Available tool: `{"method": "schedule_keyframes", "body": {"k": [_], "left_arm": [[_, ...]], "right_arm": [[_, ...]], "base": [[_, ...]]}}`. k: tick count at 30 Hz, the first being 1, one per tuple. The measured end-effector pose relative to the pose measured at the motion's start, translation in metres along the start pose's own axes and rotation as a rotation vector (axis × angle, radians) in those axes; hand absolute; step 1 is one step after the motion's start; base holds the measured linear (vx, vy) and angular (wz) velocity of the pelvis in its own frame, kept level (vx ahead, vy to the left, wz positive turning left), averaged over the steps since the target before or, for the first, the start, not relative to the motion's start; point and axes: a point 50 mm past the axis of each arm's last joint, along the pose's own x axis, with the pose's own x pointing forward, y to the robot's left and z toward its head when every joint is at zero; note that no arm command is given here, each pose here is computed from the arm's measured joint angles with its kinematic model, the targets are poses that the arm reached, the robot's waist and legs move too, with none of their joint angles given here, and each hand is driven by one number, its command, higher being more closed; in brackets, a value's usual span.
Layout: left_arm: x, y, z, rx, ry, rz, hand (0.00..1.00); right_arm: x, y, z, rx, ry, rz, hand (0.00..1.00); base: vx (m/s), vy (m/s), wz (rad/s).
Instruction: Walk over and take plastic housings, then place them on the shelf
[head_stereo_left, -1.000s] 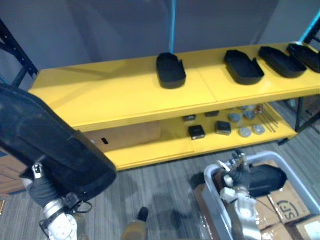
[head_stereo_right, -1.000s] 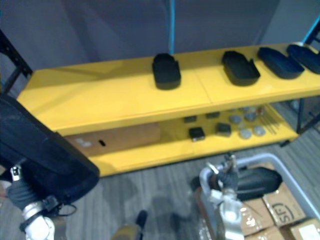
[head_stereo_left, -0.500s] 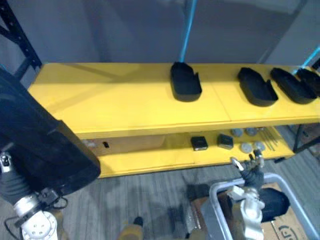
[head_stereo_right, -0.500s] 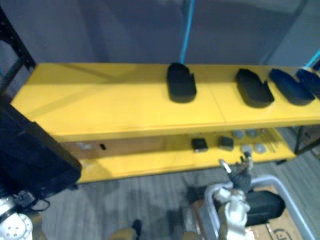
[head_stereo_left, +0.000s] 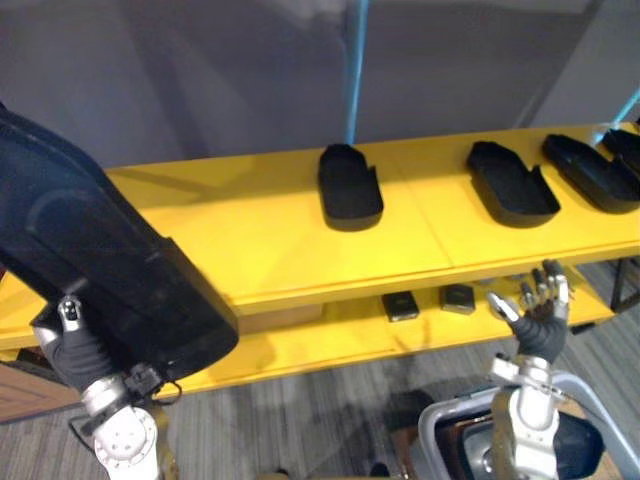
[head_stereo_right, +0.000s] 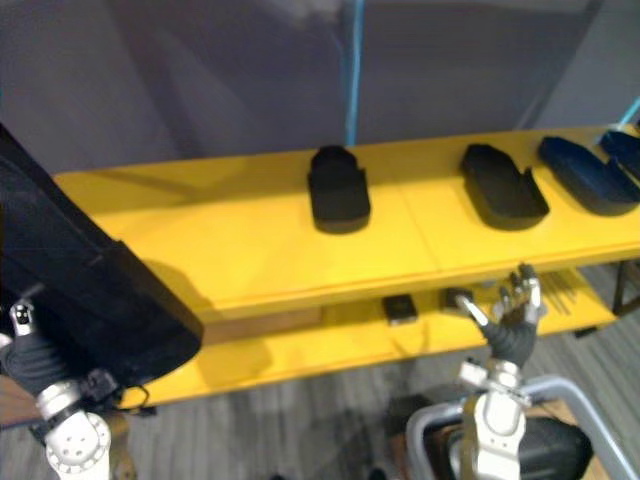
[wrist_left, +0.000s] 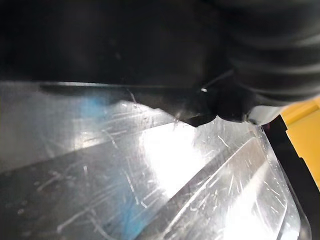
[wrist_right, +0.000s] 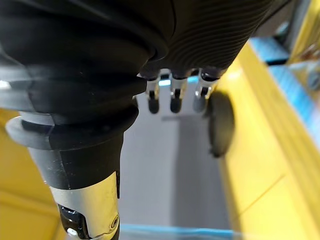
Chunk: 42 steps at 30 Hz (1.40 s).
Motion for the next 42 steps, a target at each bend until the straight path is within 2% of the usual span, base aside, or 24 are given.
{"method": "schedule_keyframes", "body": {"k": [4, 5, 8, 13, 17, 20, 22, 27, 31, 35, 39, 42], "left_arm": [[0.008, 0.013, 0.004, 0.131, -0.047, 0.001, 1.00], [0.015, 0.017, 0.007, 0.197, -0.069, -0.019, 1.00], [0.028, 0.021, 0.011, 0.262, -0.079, -0.085, 1.00], [0.046, 0.015, 0.011, 0.299, -0.076, -0.159, 1.00], [0.057, 0.011, 0.007, 0.281, -0.050, -0.169, 1.00], [0.064, 0.006, -0.008, 0.250, 0.025, -0.154, 1.00], [0.064, -0.002, -0.021, 0.207, 0.092, -0.163, 1.00], [0.067, -0.021, -0.062, 0.180, 0.303, -0.190, 1.00], [0.076, -0.017, -0.079, 0.250, 0.400, -0.203, 1.00], [0.117, -0.005, -0.088, 0.325, 0.474, -0.158, 1.00], [0.148, -0.002, -0.078, 0.388, 0.469, -0.130, 1.00], [0.164, -0.004, -0.068, 0.437, 0.452, -0.161, 1.00]], "right_arm": [[0.014, 0.011, 0.029, 0.022, -0.159, 0.005, 0.00], [0.020, 0.014, 0.042, 0.033, -0.235, 0.002, 0.00], [0.031, 0.015, 0.056, -0.007, -0.314, -0.003, 0.00], [0.033, 0.008, 0.055, -0.067, -0.291, -0.059, 0.00], [0.027, -0.013, 0.047, -0.065, -0.208, -0.080, 0.00], [0.016, -0.022, 0.032, 0.016, -0.074, 0.018, 0.00], [0.006, -0.015, 0.018, 0.036, 0.009, 0.100, 0.00], [-0.025, 0.023, -0.018, 0.112, 0.246, 0.346, 0.00], [-0.051, 0.043, -0.034, 0.160, 0.390, 0.531, 0.00], [-0.086, 0.052, -0.044, 0.171, 0.544, 0.711, 0.00], [-0.096, 0.053, -0.046, 0.154, 0.591, 0.794, 0.00], [-0.103, 0.056, -0.046, 0.149, 0.615, 0.841, 0.00]], "base": [[0.00, 0.006, 0.02], [0.00, 0.000, 0.00], [0.00, 0.000, 0.00], [0.00, -0.005, -0.06], [0.02, -0.008, -0.31], [0.02, -0.007, -0.27], [0.00, -0.012, -0.33], [-0.02, -0.028, -0.15], [0.00, -0.018, -0.20], [0.00, -0.008, -0.33], [0.00, 0.012, -0.29], [0.00, 0.010, -0.22]]}}
